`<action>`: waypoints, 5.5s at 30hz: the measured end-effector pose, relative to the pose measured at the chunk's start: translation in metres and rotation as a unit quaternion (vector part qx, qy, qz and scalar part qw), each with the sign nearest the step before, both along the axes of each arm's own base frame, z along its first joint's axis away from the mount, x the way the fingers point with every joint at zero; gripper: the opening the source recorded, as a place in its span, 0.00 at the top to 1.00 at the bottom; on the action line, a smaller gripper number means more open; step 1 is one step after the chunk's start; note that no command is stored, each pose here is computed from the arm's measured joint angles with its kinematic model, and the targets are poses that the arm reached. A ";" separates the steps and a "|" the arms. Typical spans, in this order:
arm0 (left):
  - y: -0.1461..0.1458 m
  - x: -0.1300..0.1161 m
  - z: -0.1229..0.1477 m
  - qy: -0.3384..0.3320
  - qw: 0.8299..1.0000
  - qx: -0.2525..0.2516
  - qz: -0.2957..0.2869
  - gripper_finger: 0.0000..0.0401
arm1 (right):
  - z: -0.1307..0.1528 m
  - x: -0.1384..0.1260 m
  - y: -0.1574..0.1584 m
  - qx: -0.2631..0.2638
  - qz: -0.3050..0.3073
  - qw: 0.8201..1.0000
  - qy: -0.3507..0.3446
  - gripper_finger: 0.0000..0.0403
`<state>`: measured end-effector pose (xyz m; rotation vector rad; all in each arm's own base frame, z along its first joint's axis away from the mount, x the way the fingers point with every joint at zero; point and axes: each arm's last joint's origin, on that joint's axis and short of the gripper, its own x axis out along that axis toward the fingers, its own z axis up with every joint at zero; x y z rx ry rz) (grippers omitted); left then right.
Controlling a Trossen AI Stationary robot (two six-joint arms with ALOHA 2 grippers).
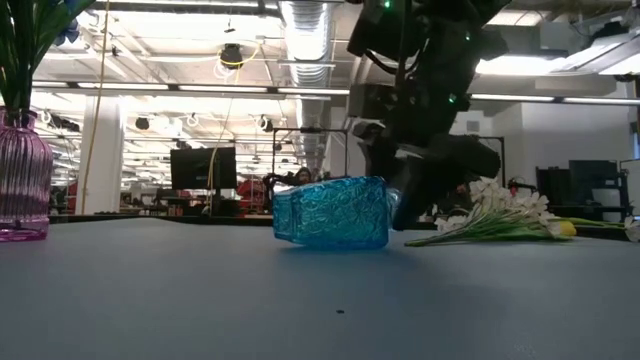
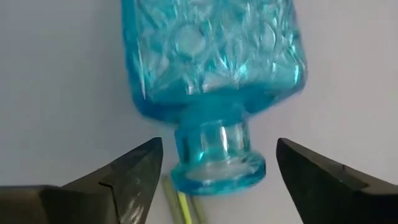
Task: Sort flowers into vase by color
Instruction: Adjust the blue vase
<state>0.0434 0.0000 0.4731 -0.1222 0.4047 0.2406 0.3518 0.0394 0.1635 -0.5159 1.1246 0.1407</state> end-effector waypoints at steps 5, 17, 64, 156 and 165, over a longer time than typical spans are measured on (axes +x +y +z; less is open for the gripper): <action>0.000 0.001 0.000 0.000 1.000 -0.003 0.002 0.72 | 0.001 0.001 0.000 0.002 -0.001 1.000 -0.008 0.26; 0.000 0.001 0.000 -0.001 1.000 -0.011 0.006 0.72 | 0.018 0.002 0.007 0.025 -0.036 0.999 0.007 0.57; -0.001 0.003 0.004 -0.029 0.998 -0.047 0.011 0.72 | 0.023 0.051 -0.030 -0.510 0.216 0.755 0.351 0.56; -0.003 0.003 0.003 -0.022 0.998 -0.065 -0.018 0.72 | 0.114 0.040 -0.023 -0.025 -0.244 0.969 -0.041 0.23; -0.004 0.003 0.003 -0.019 0.997 -0.064 -0.026 0.72 | 0.126 -0.046 -0.077 0.166 -0.557 0.800 -0.148 0.25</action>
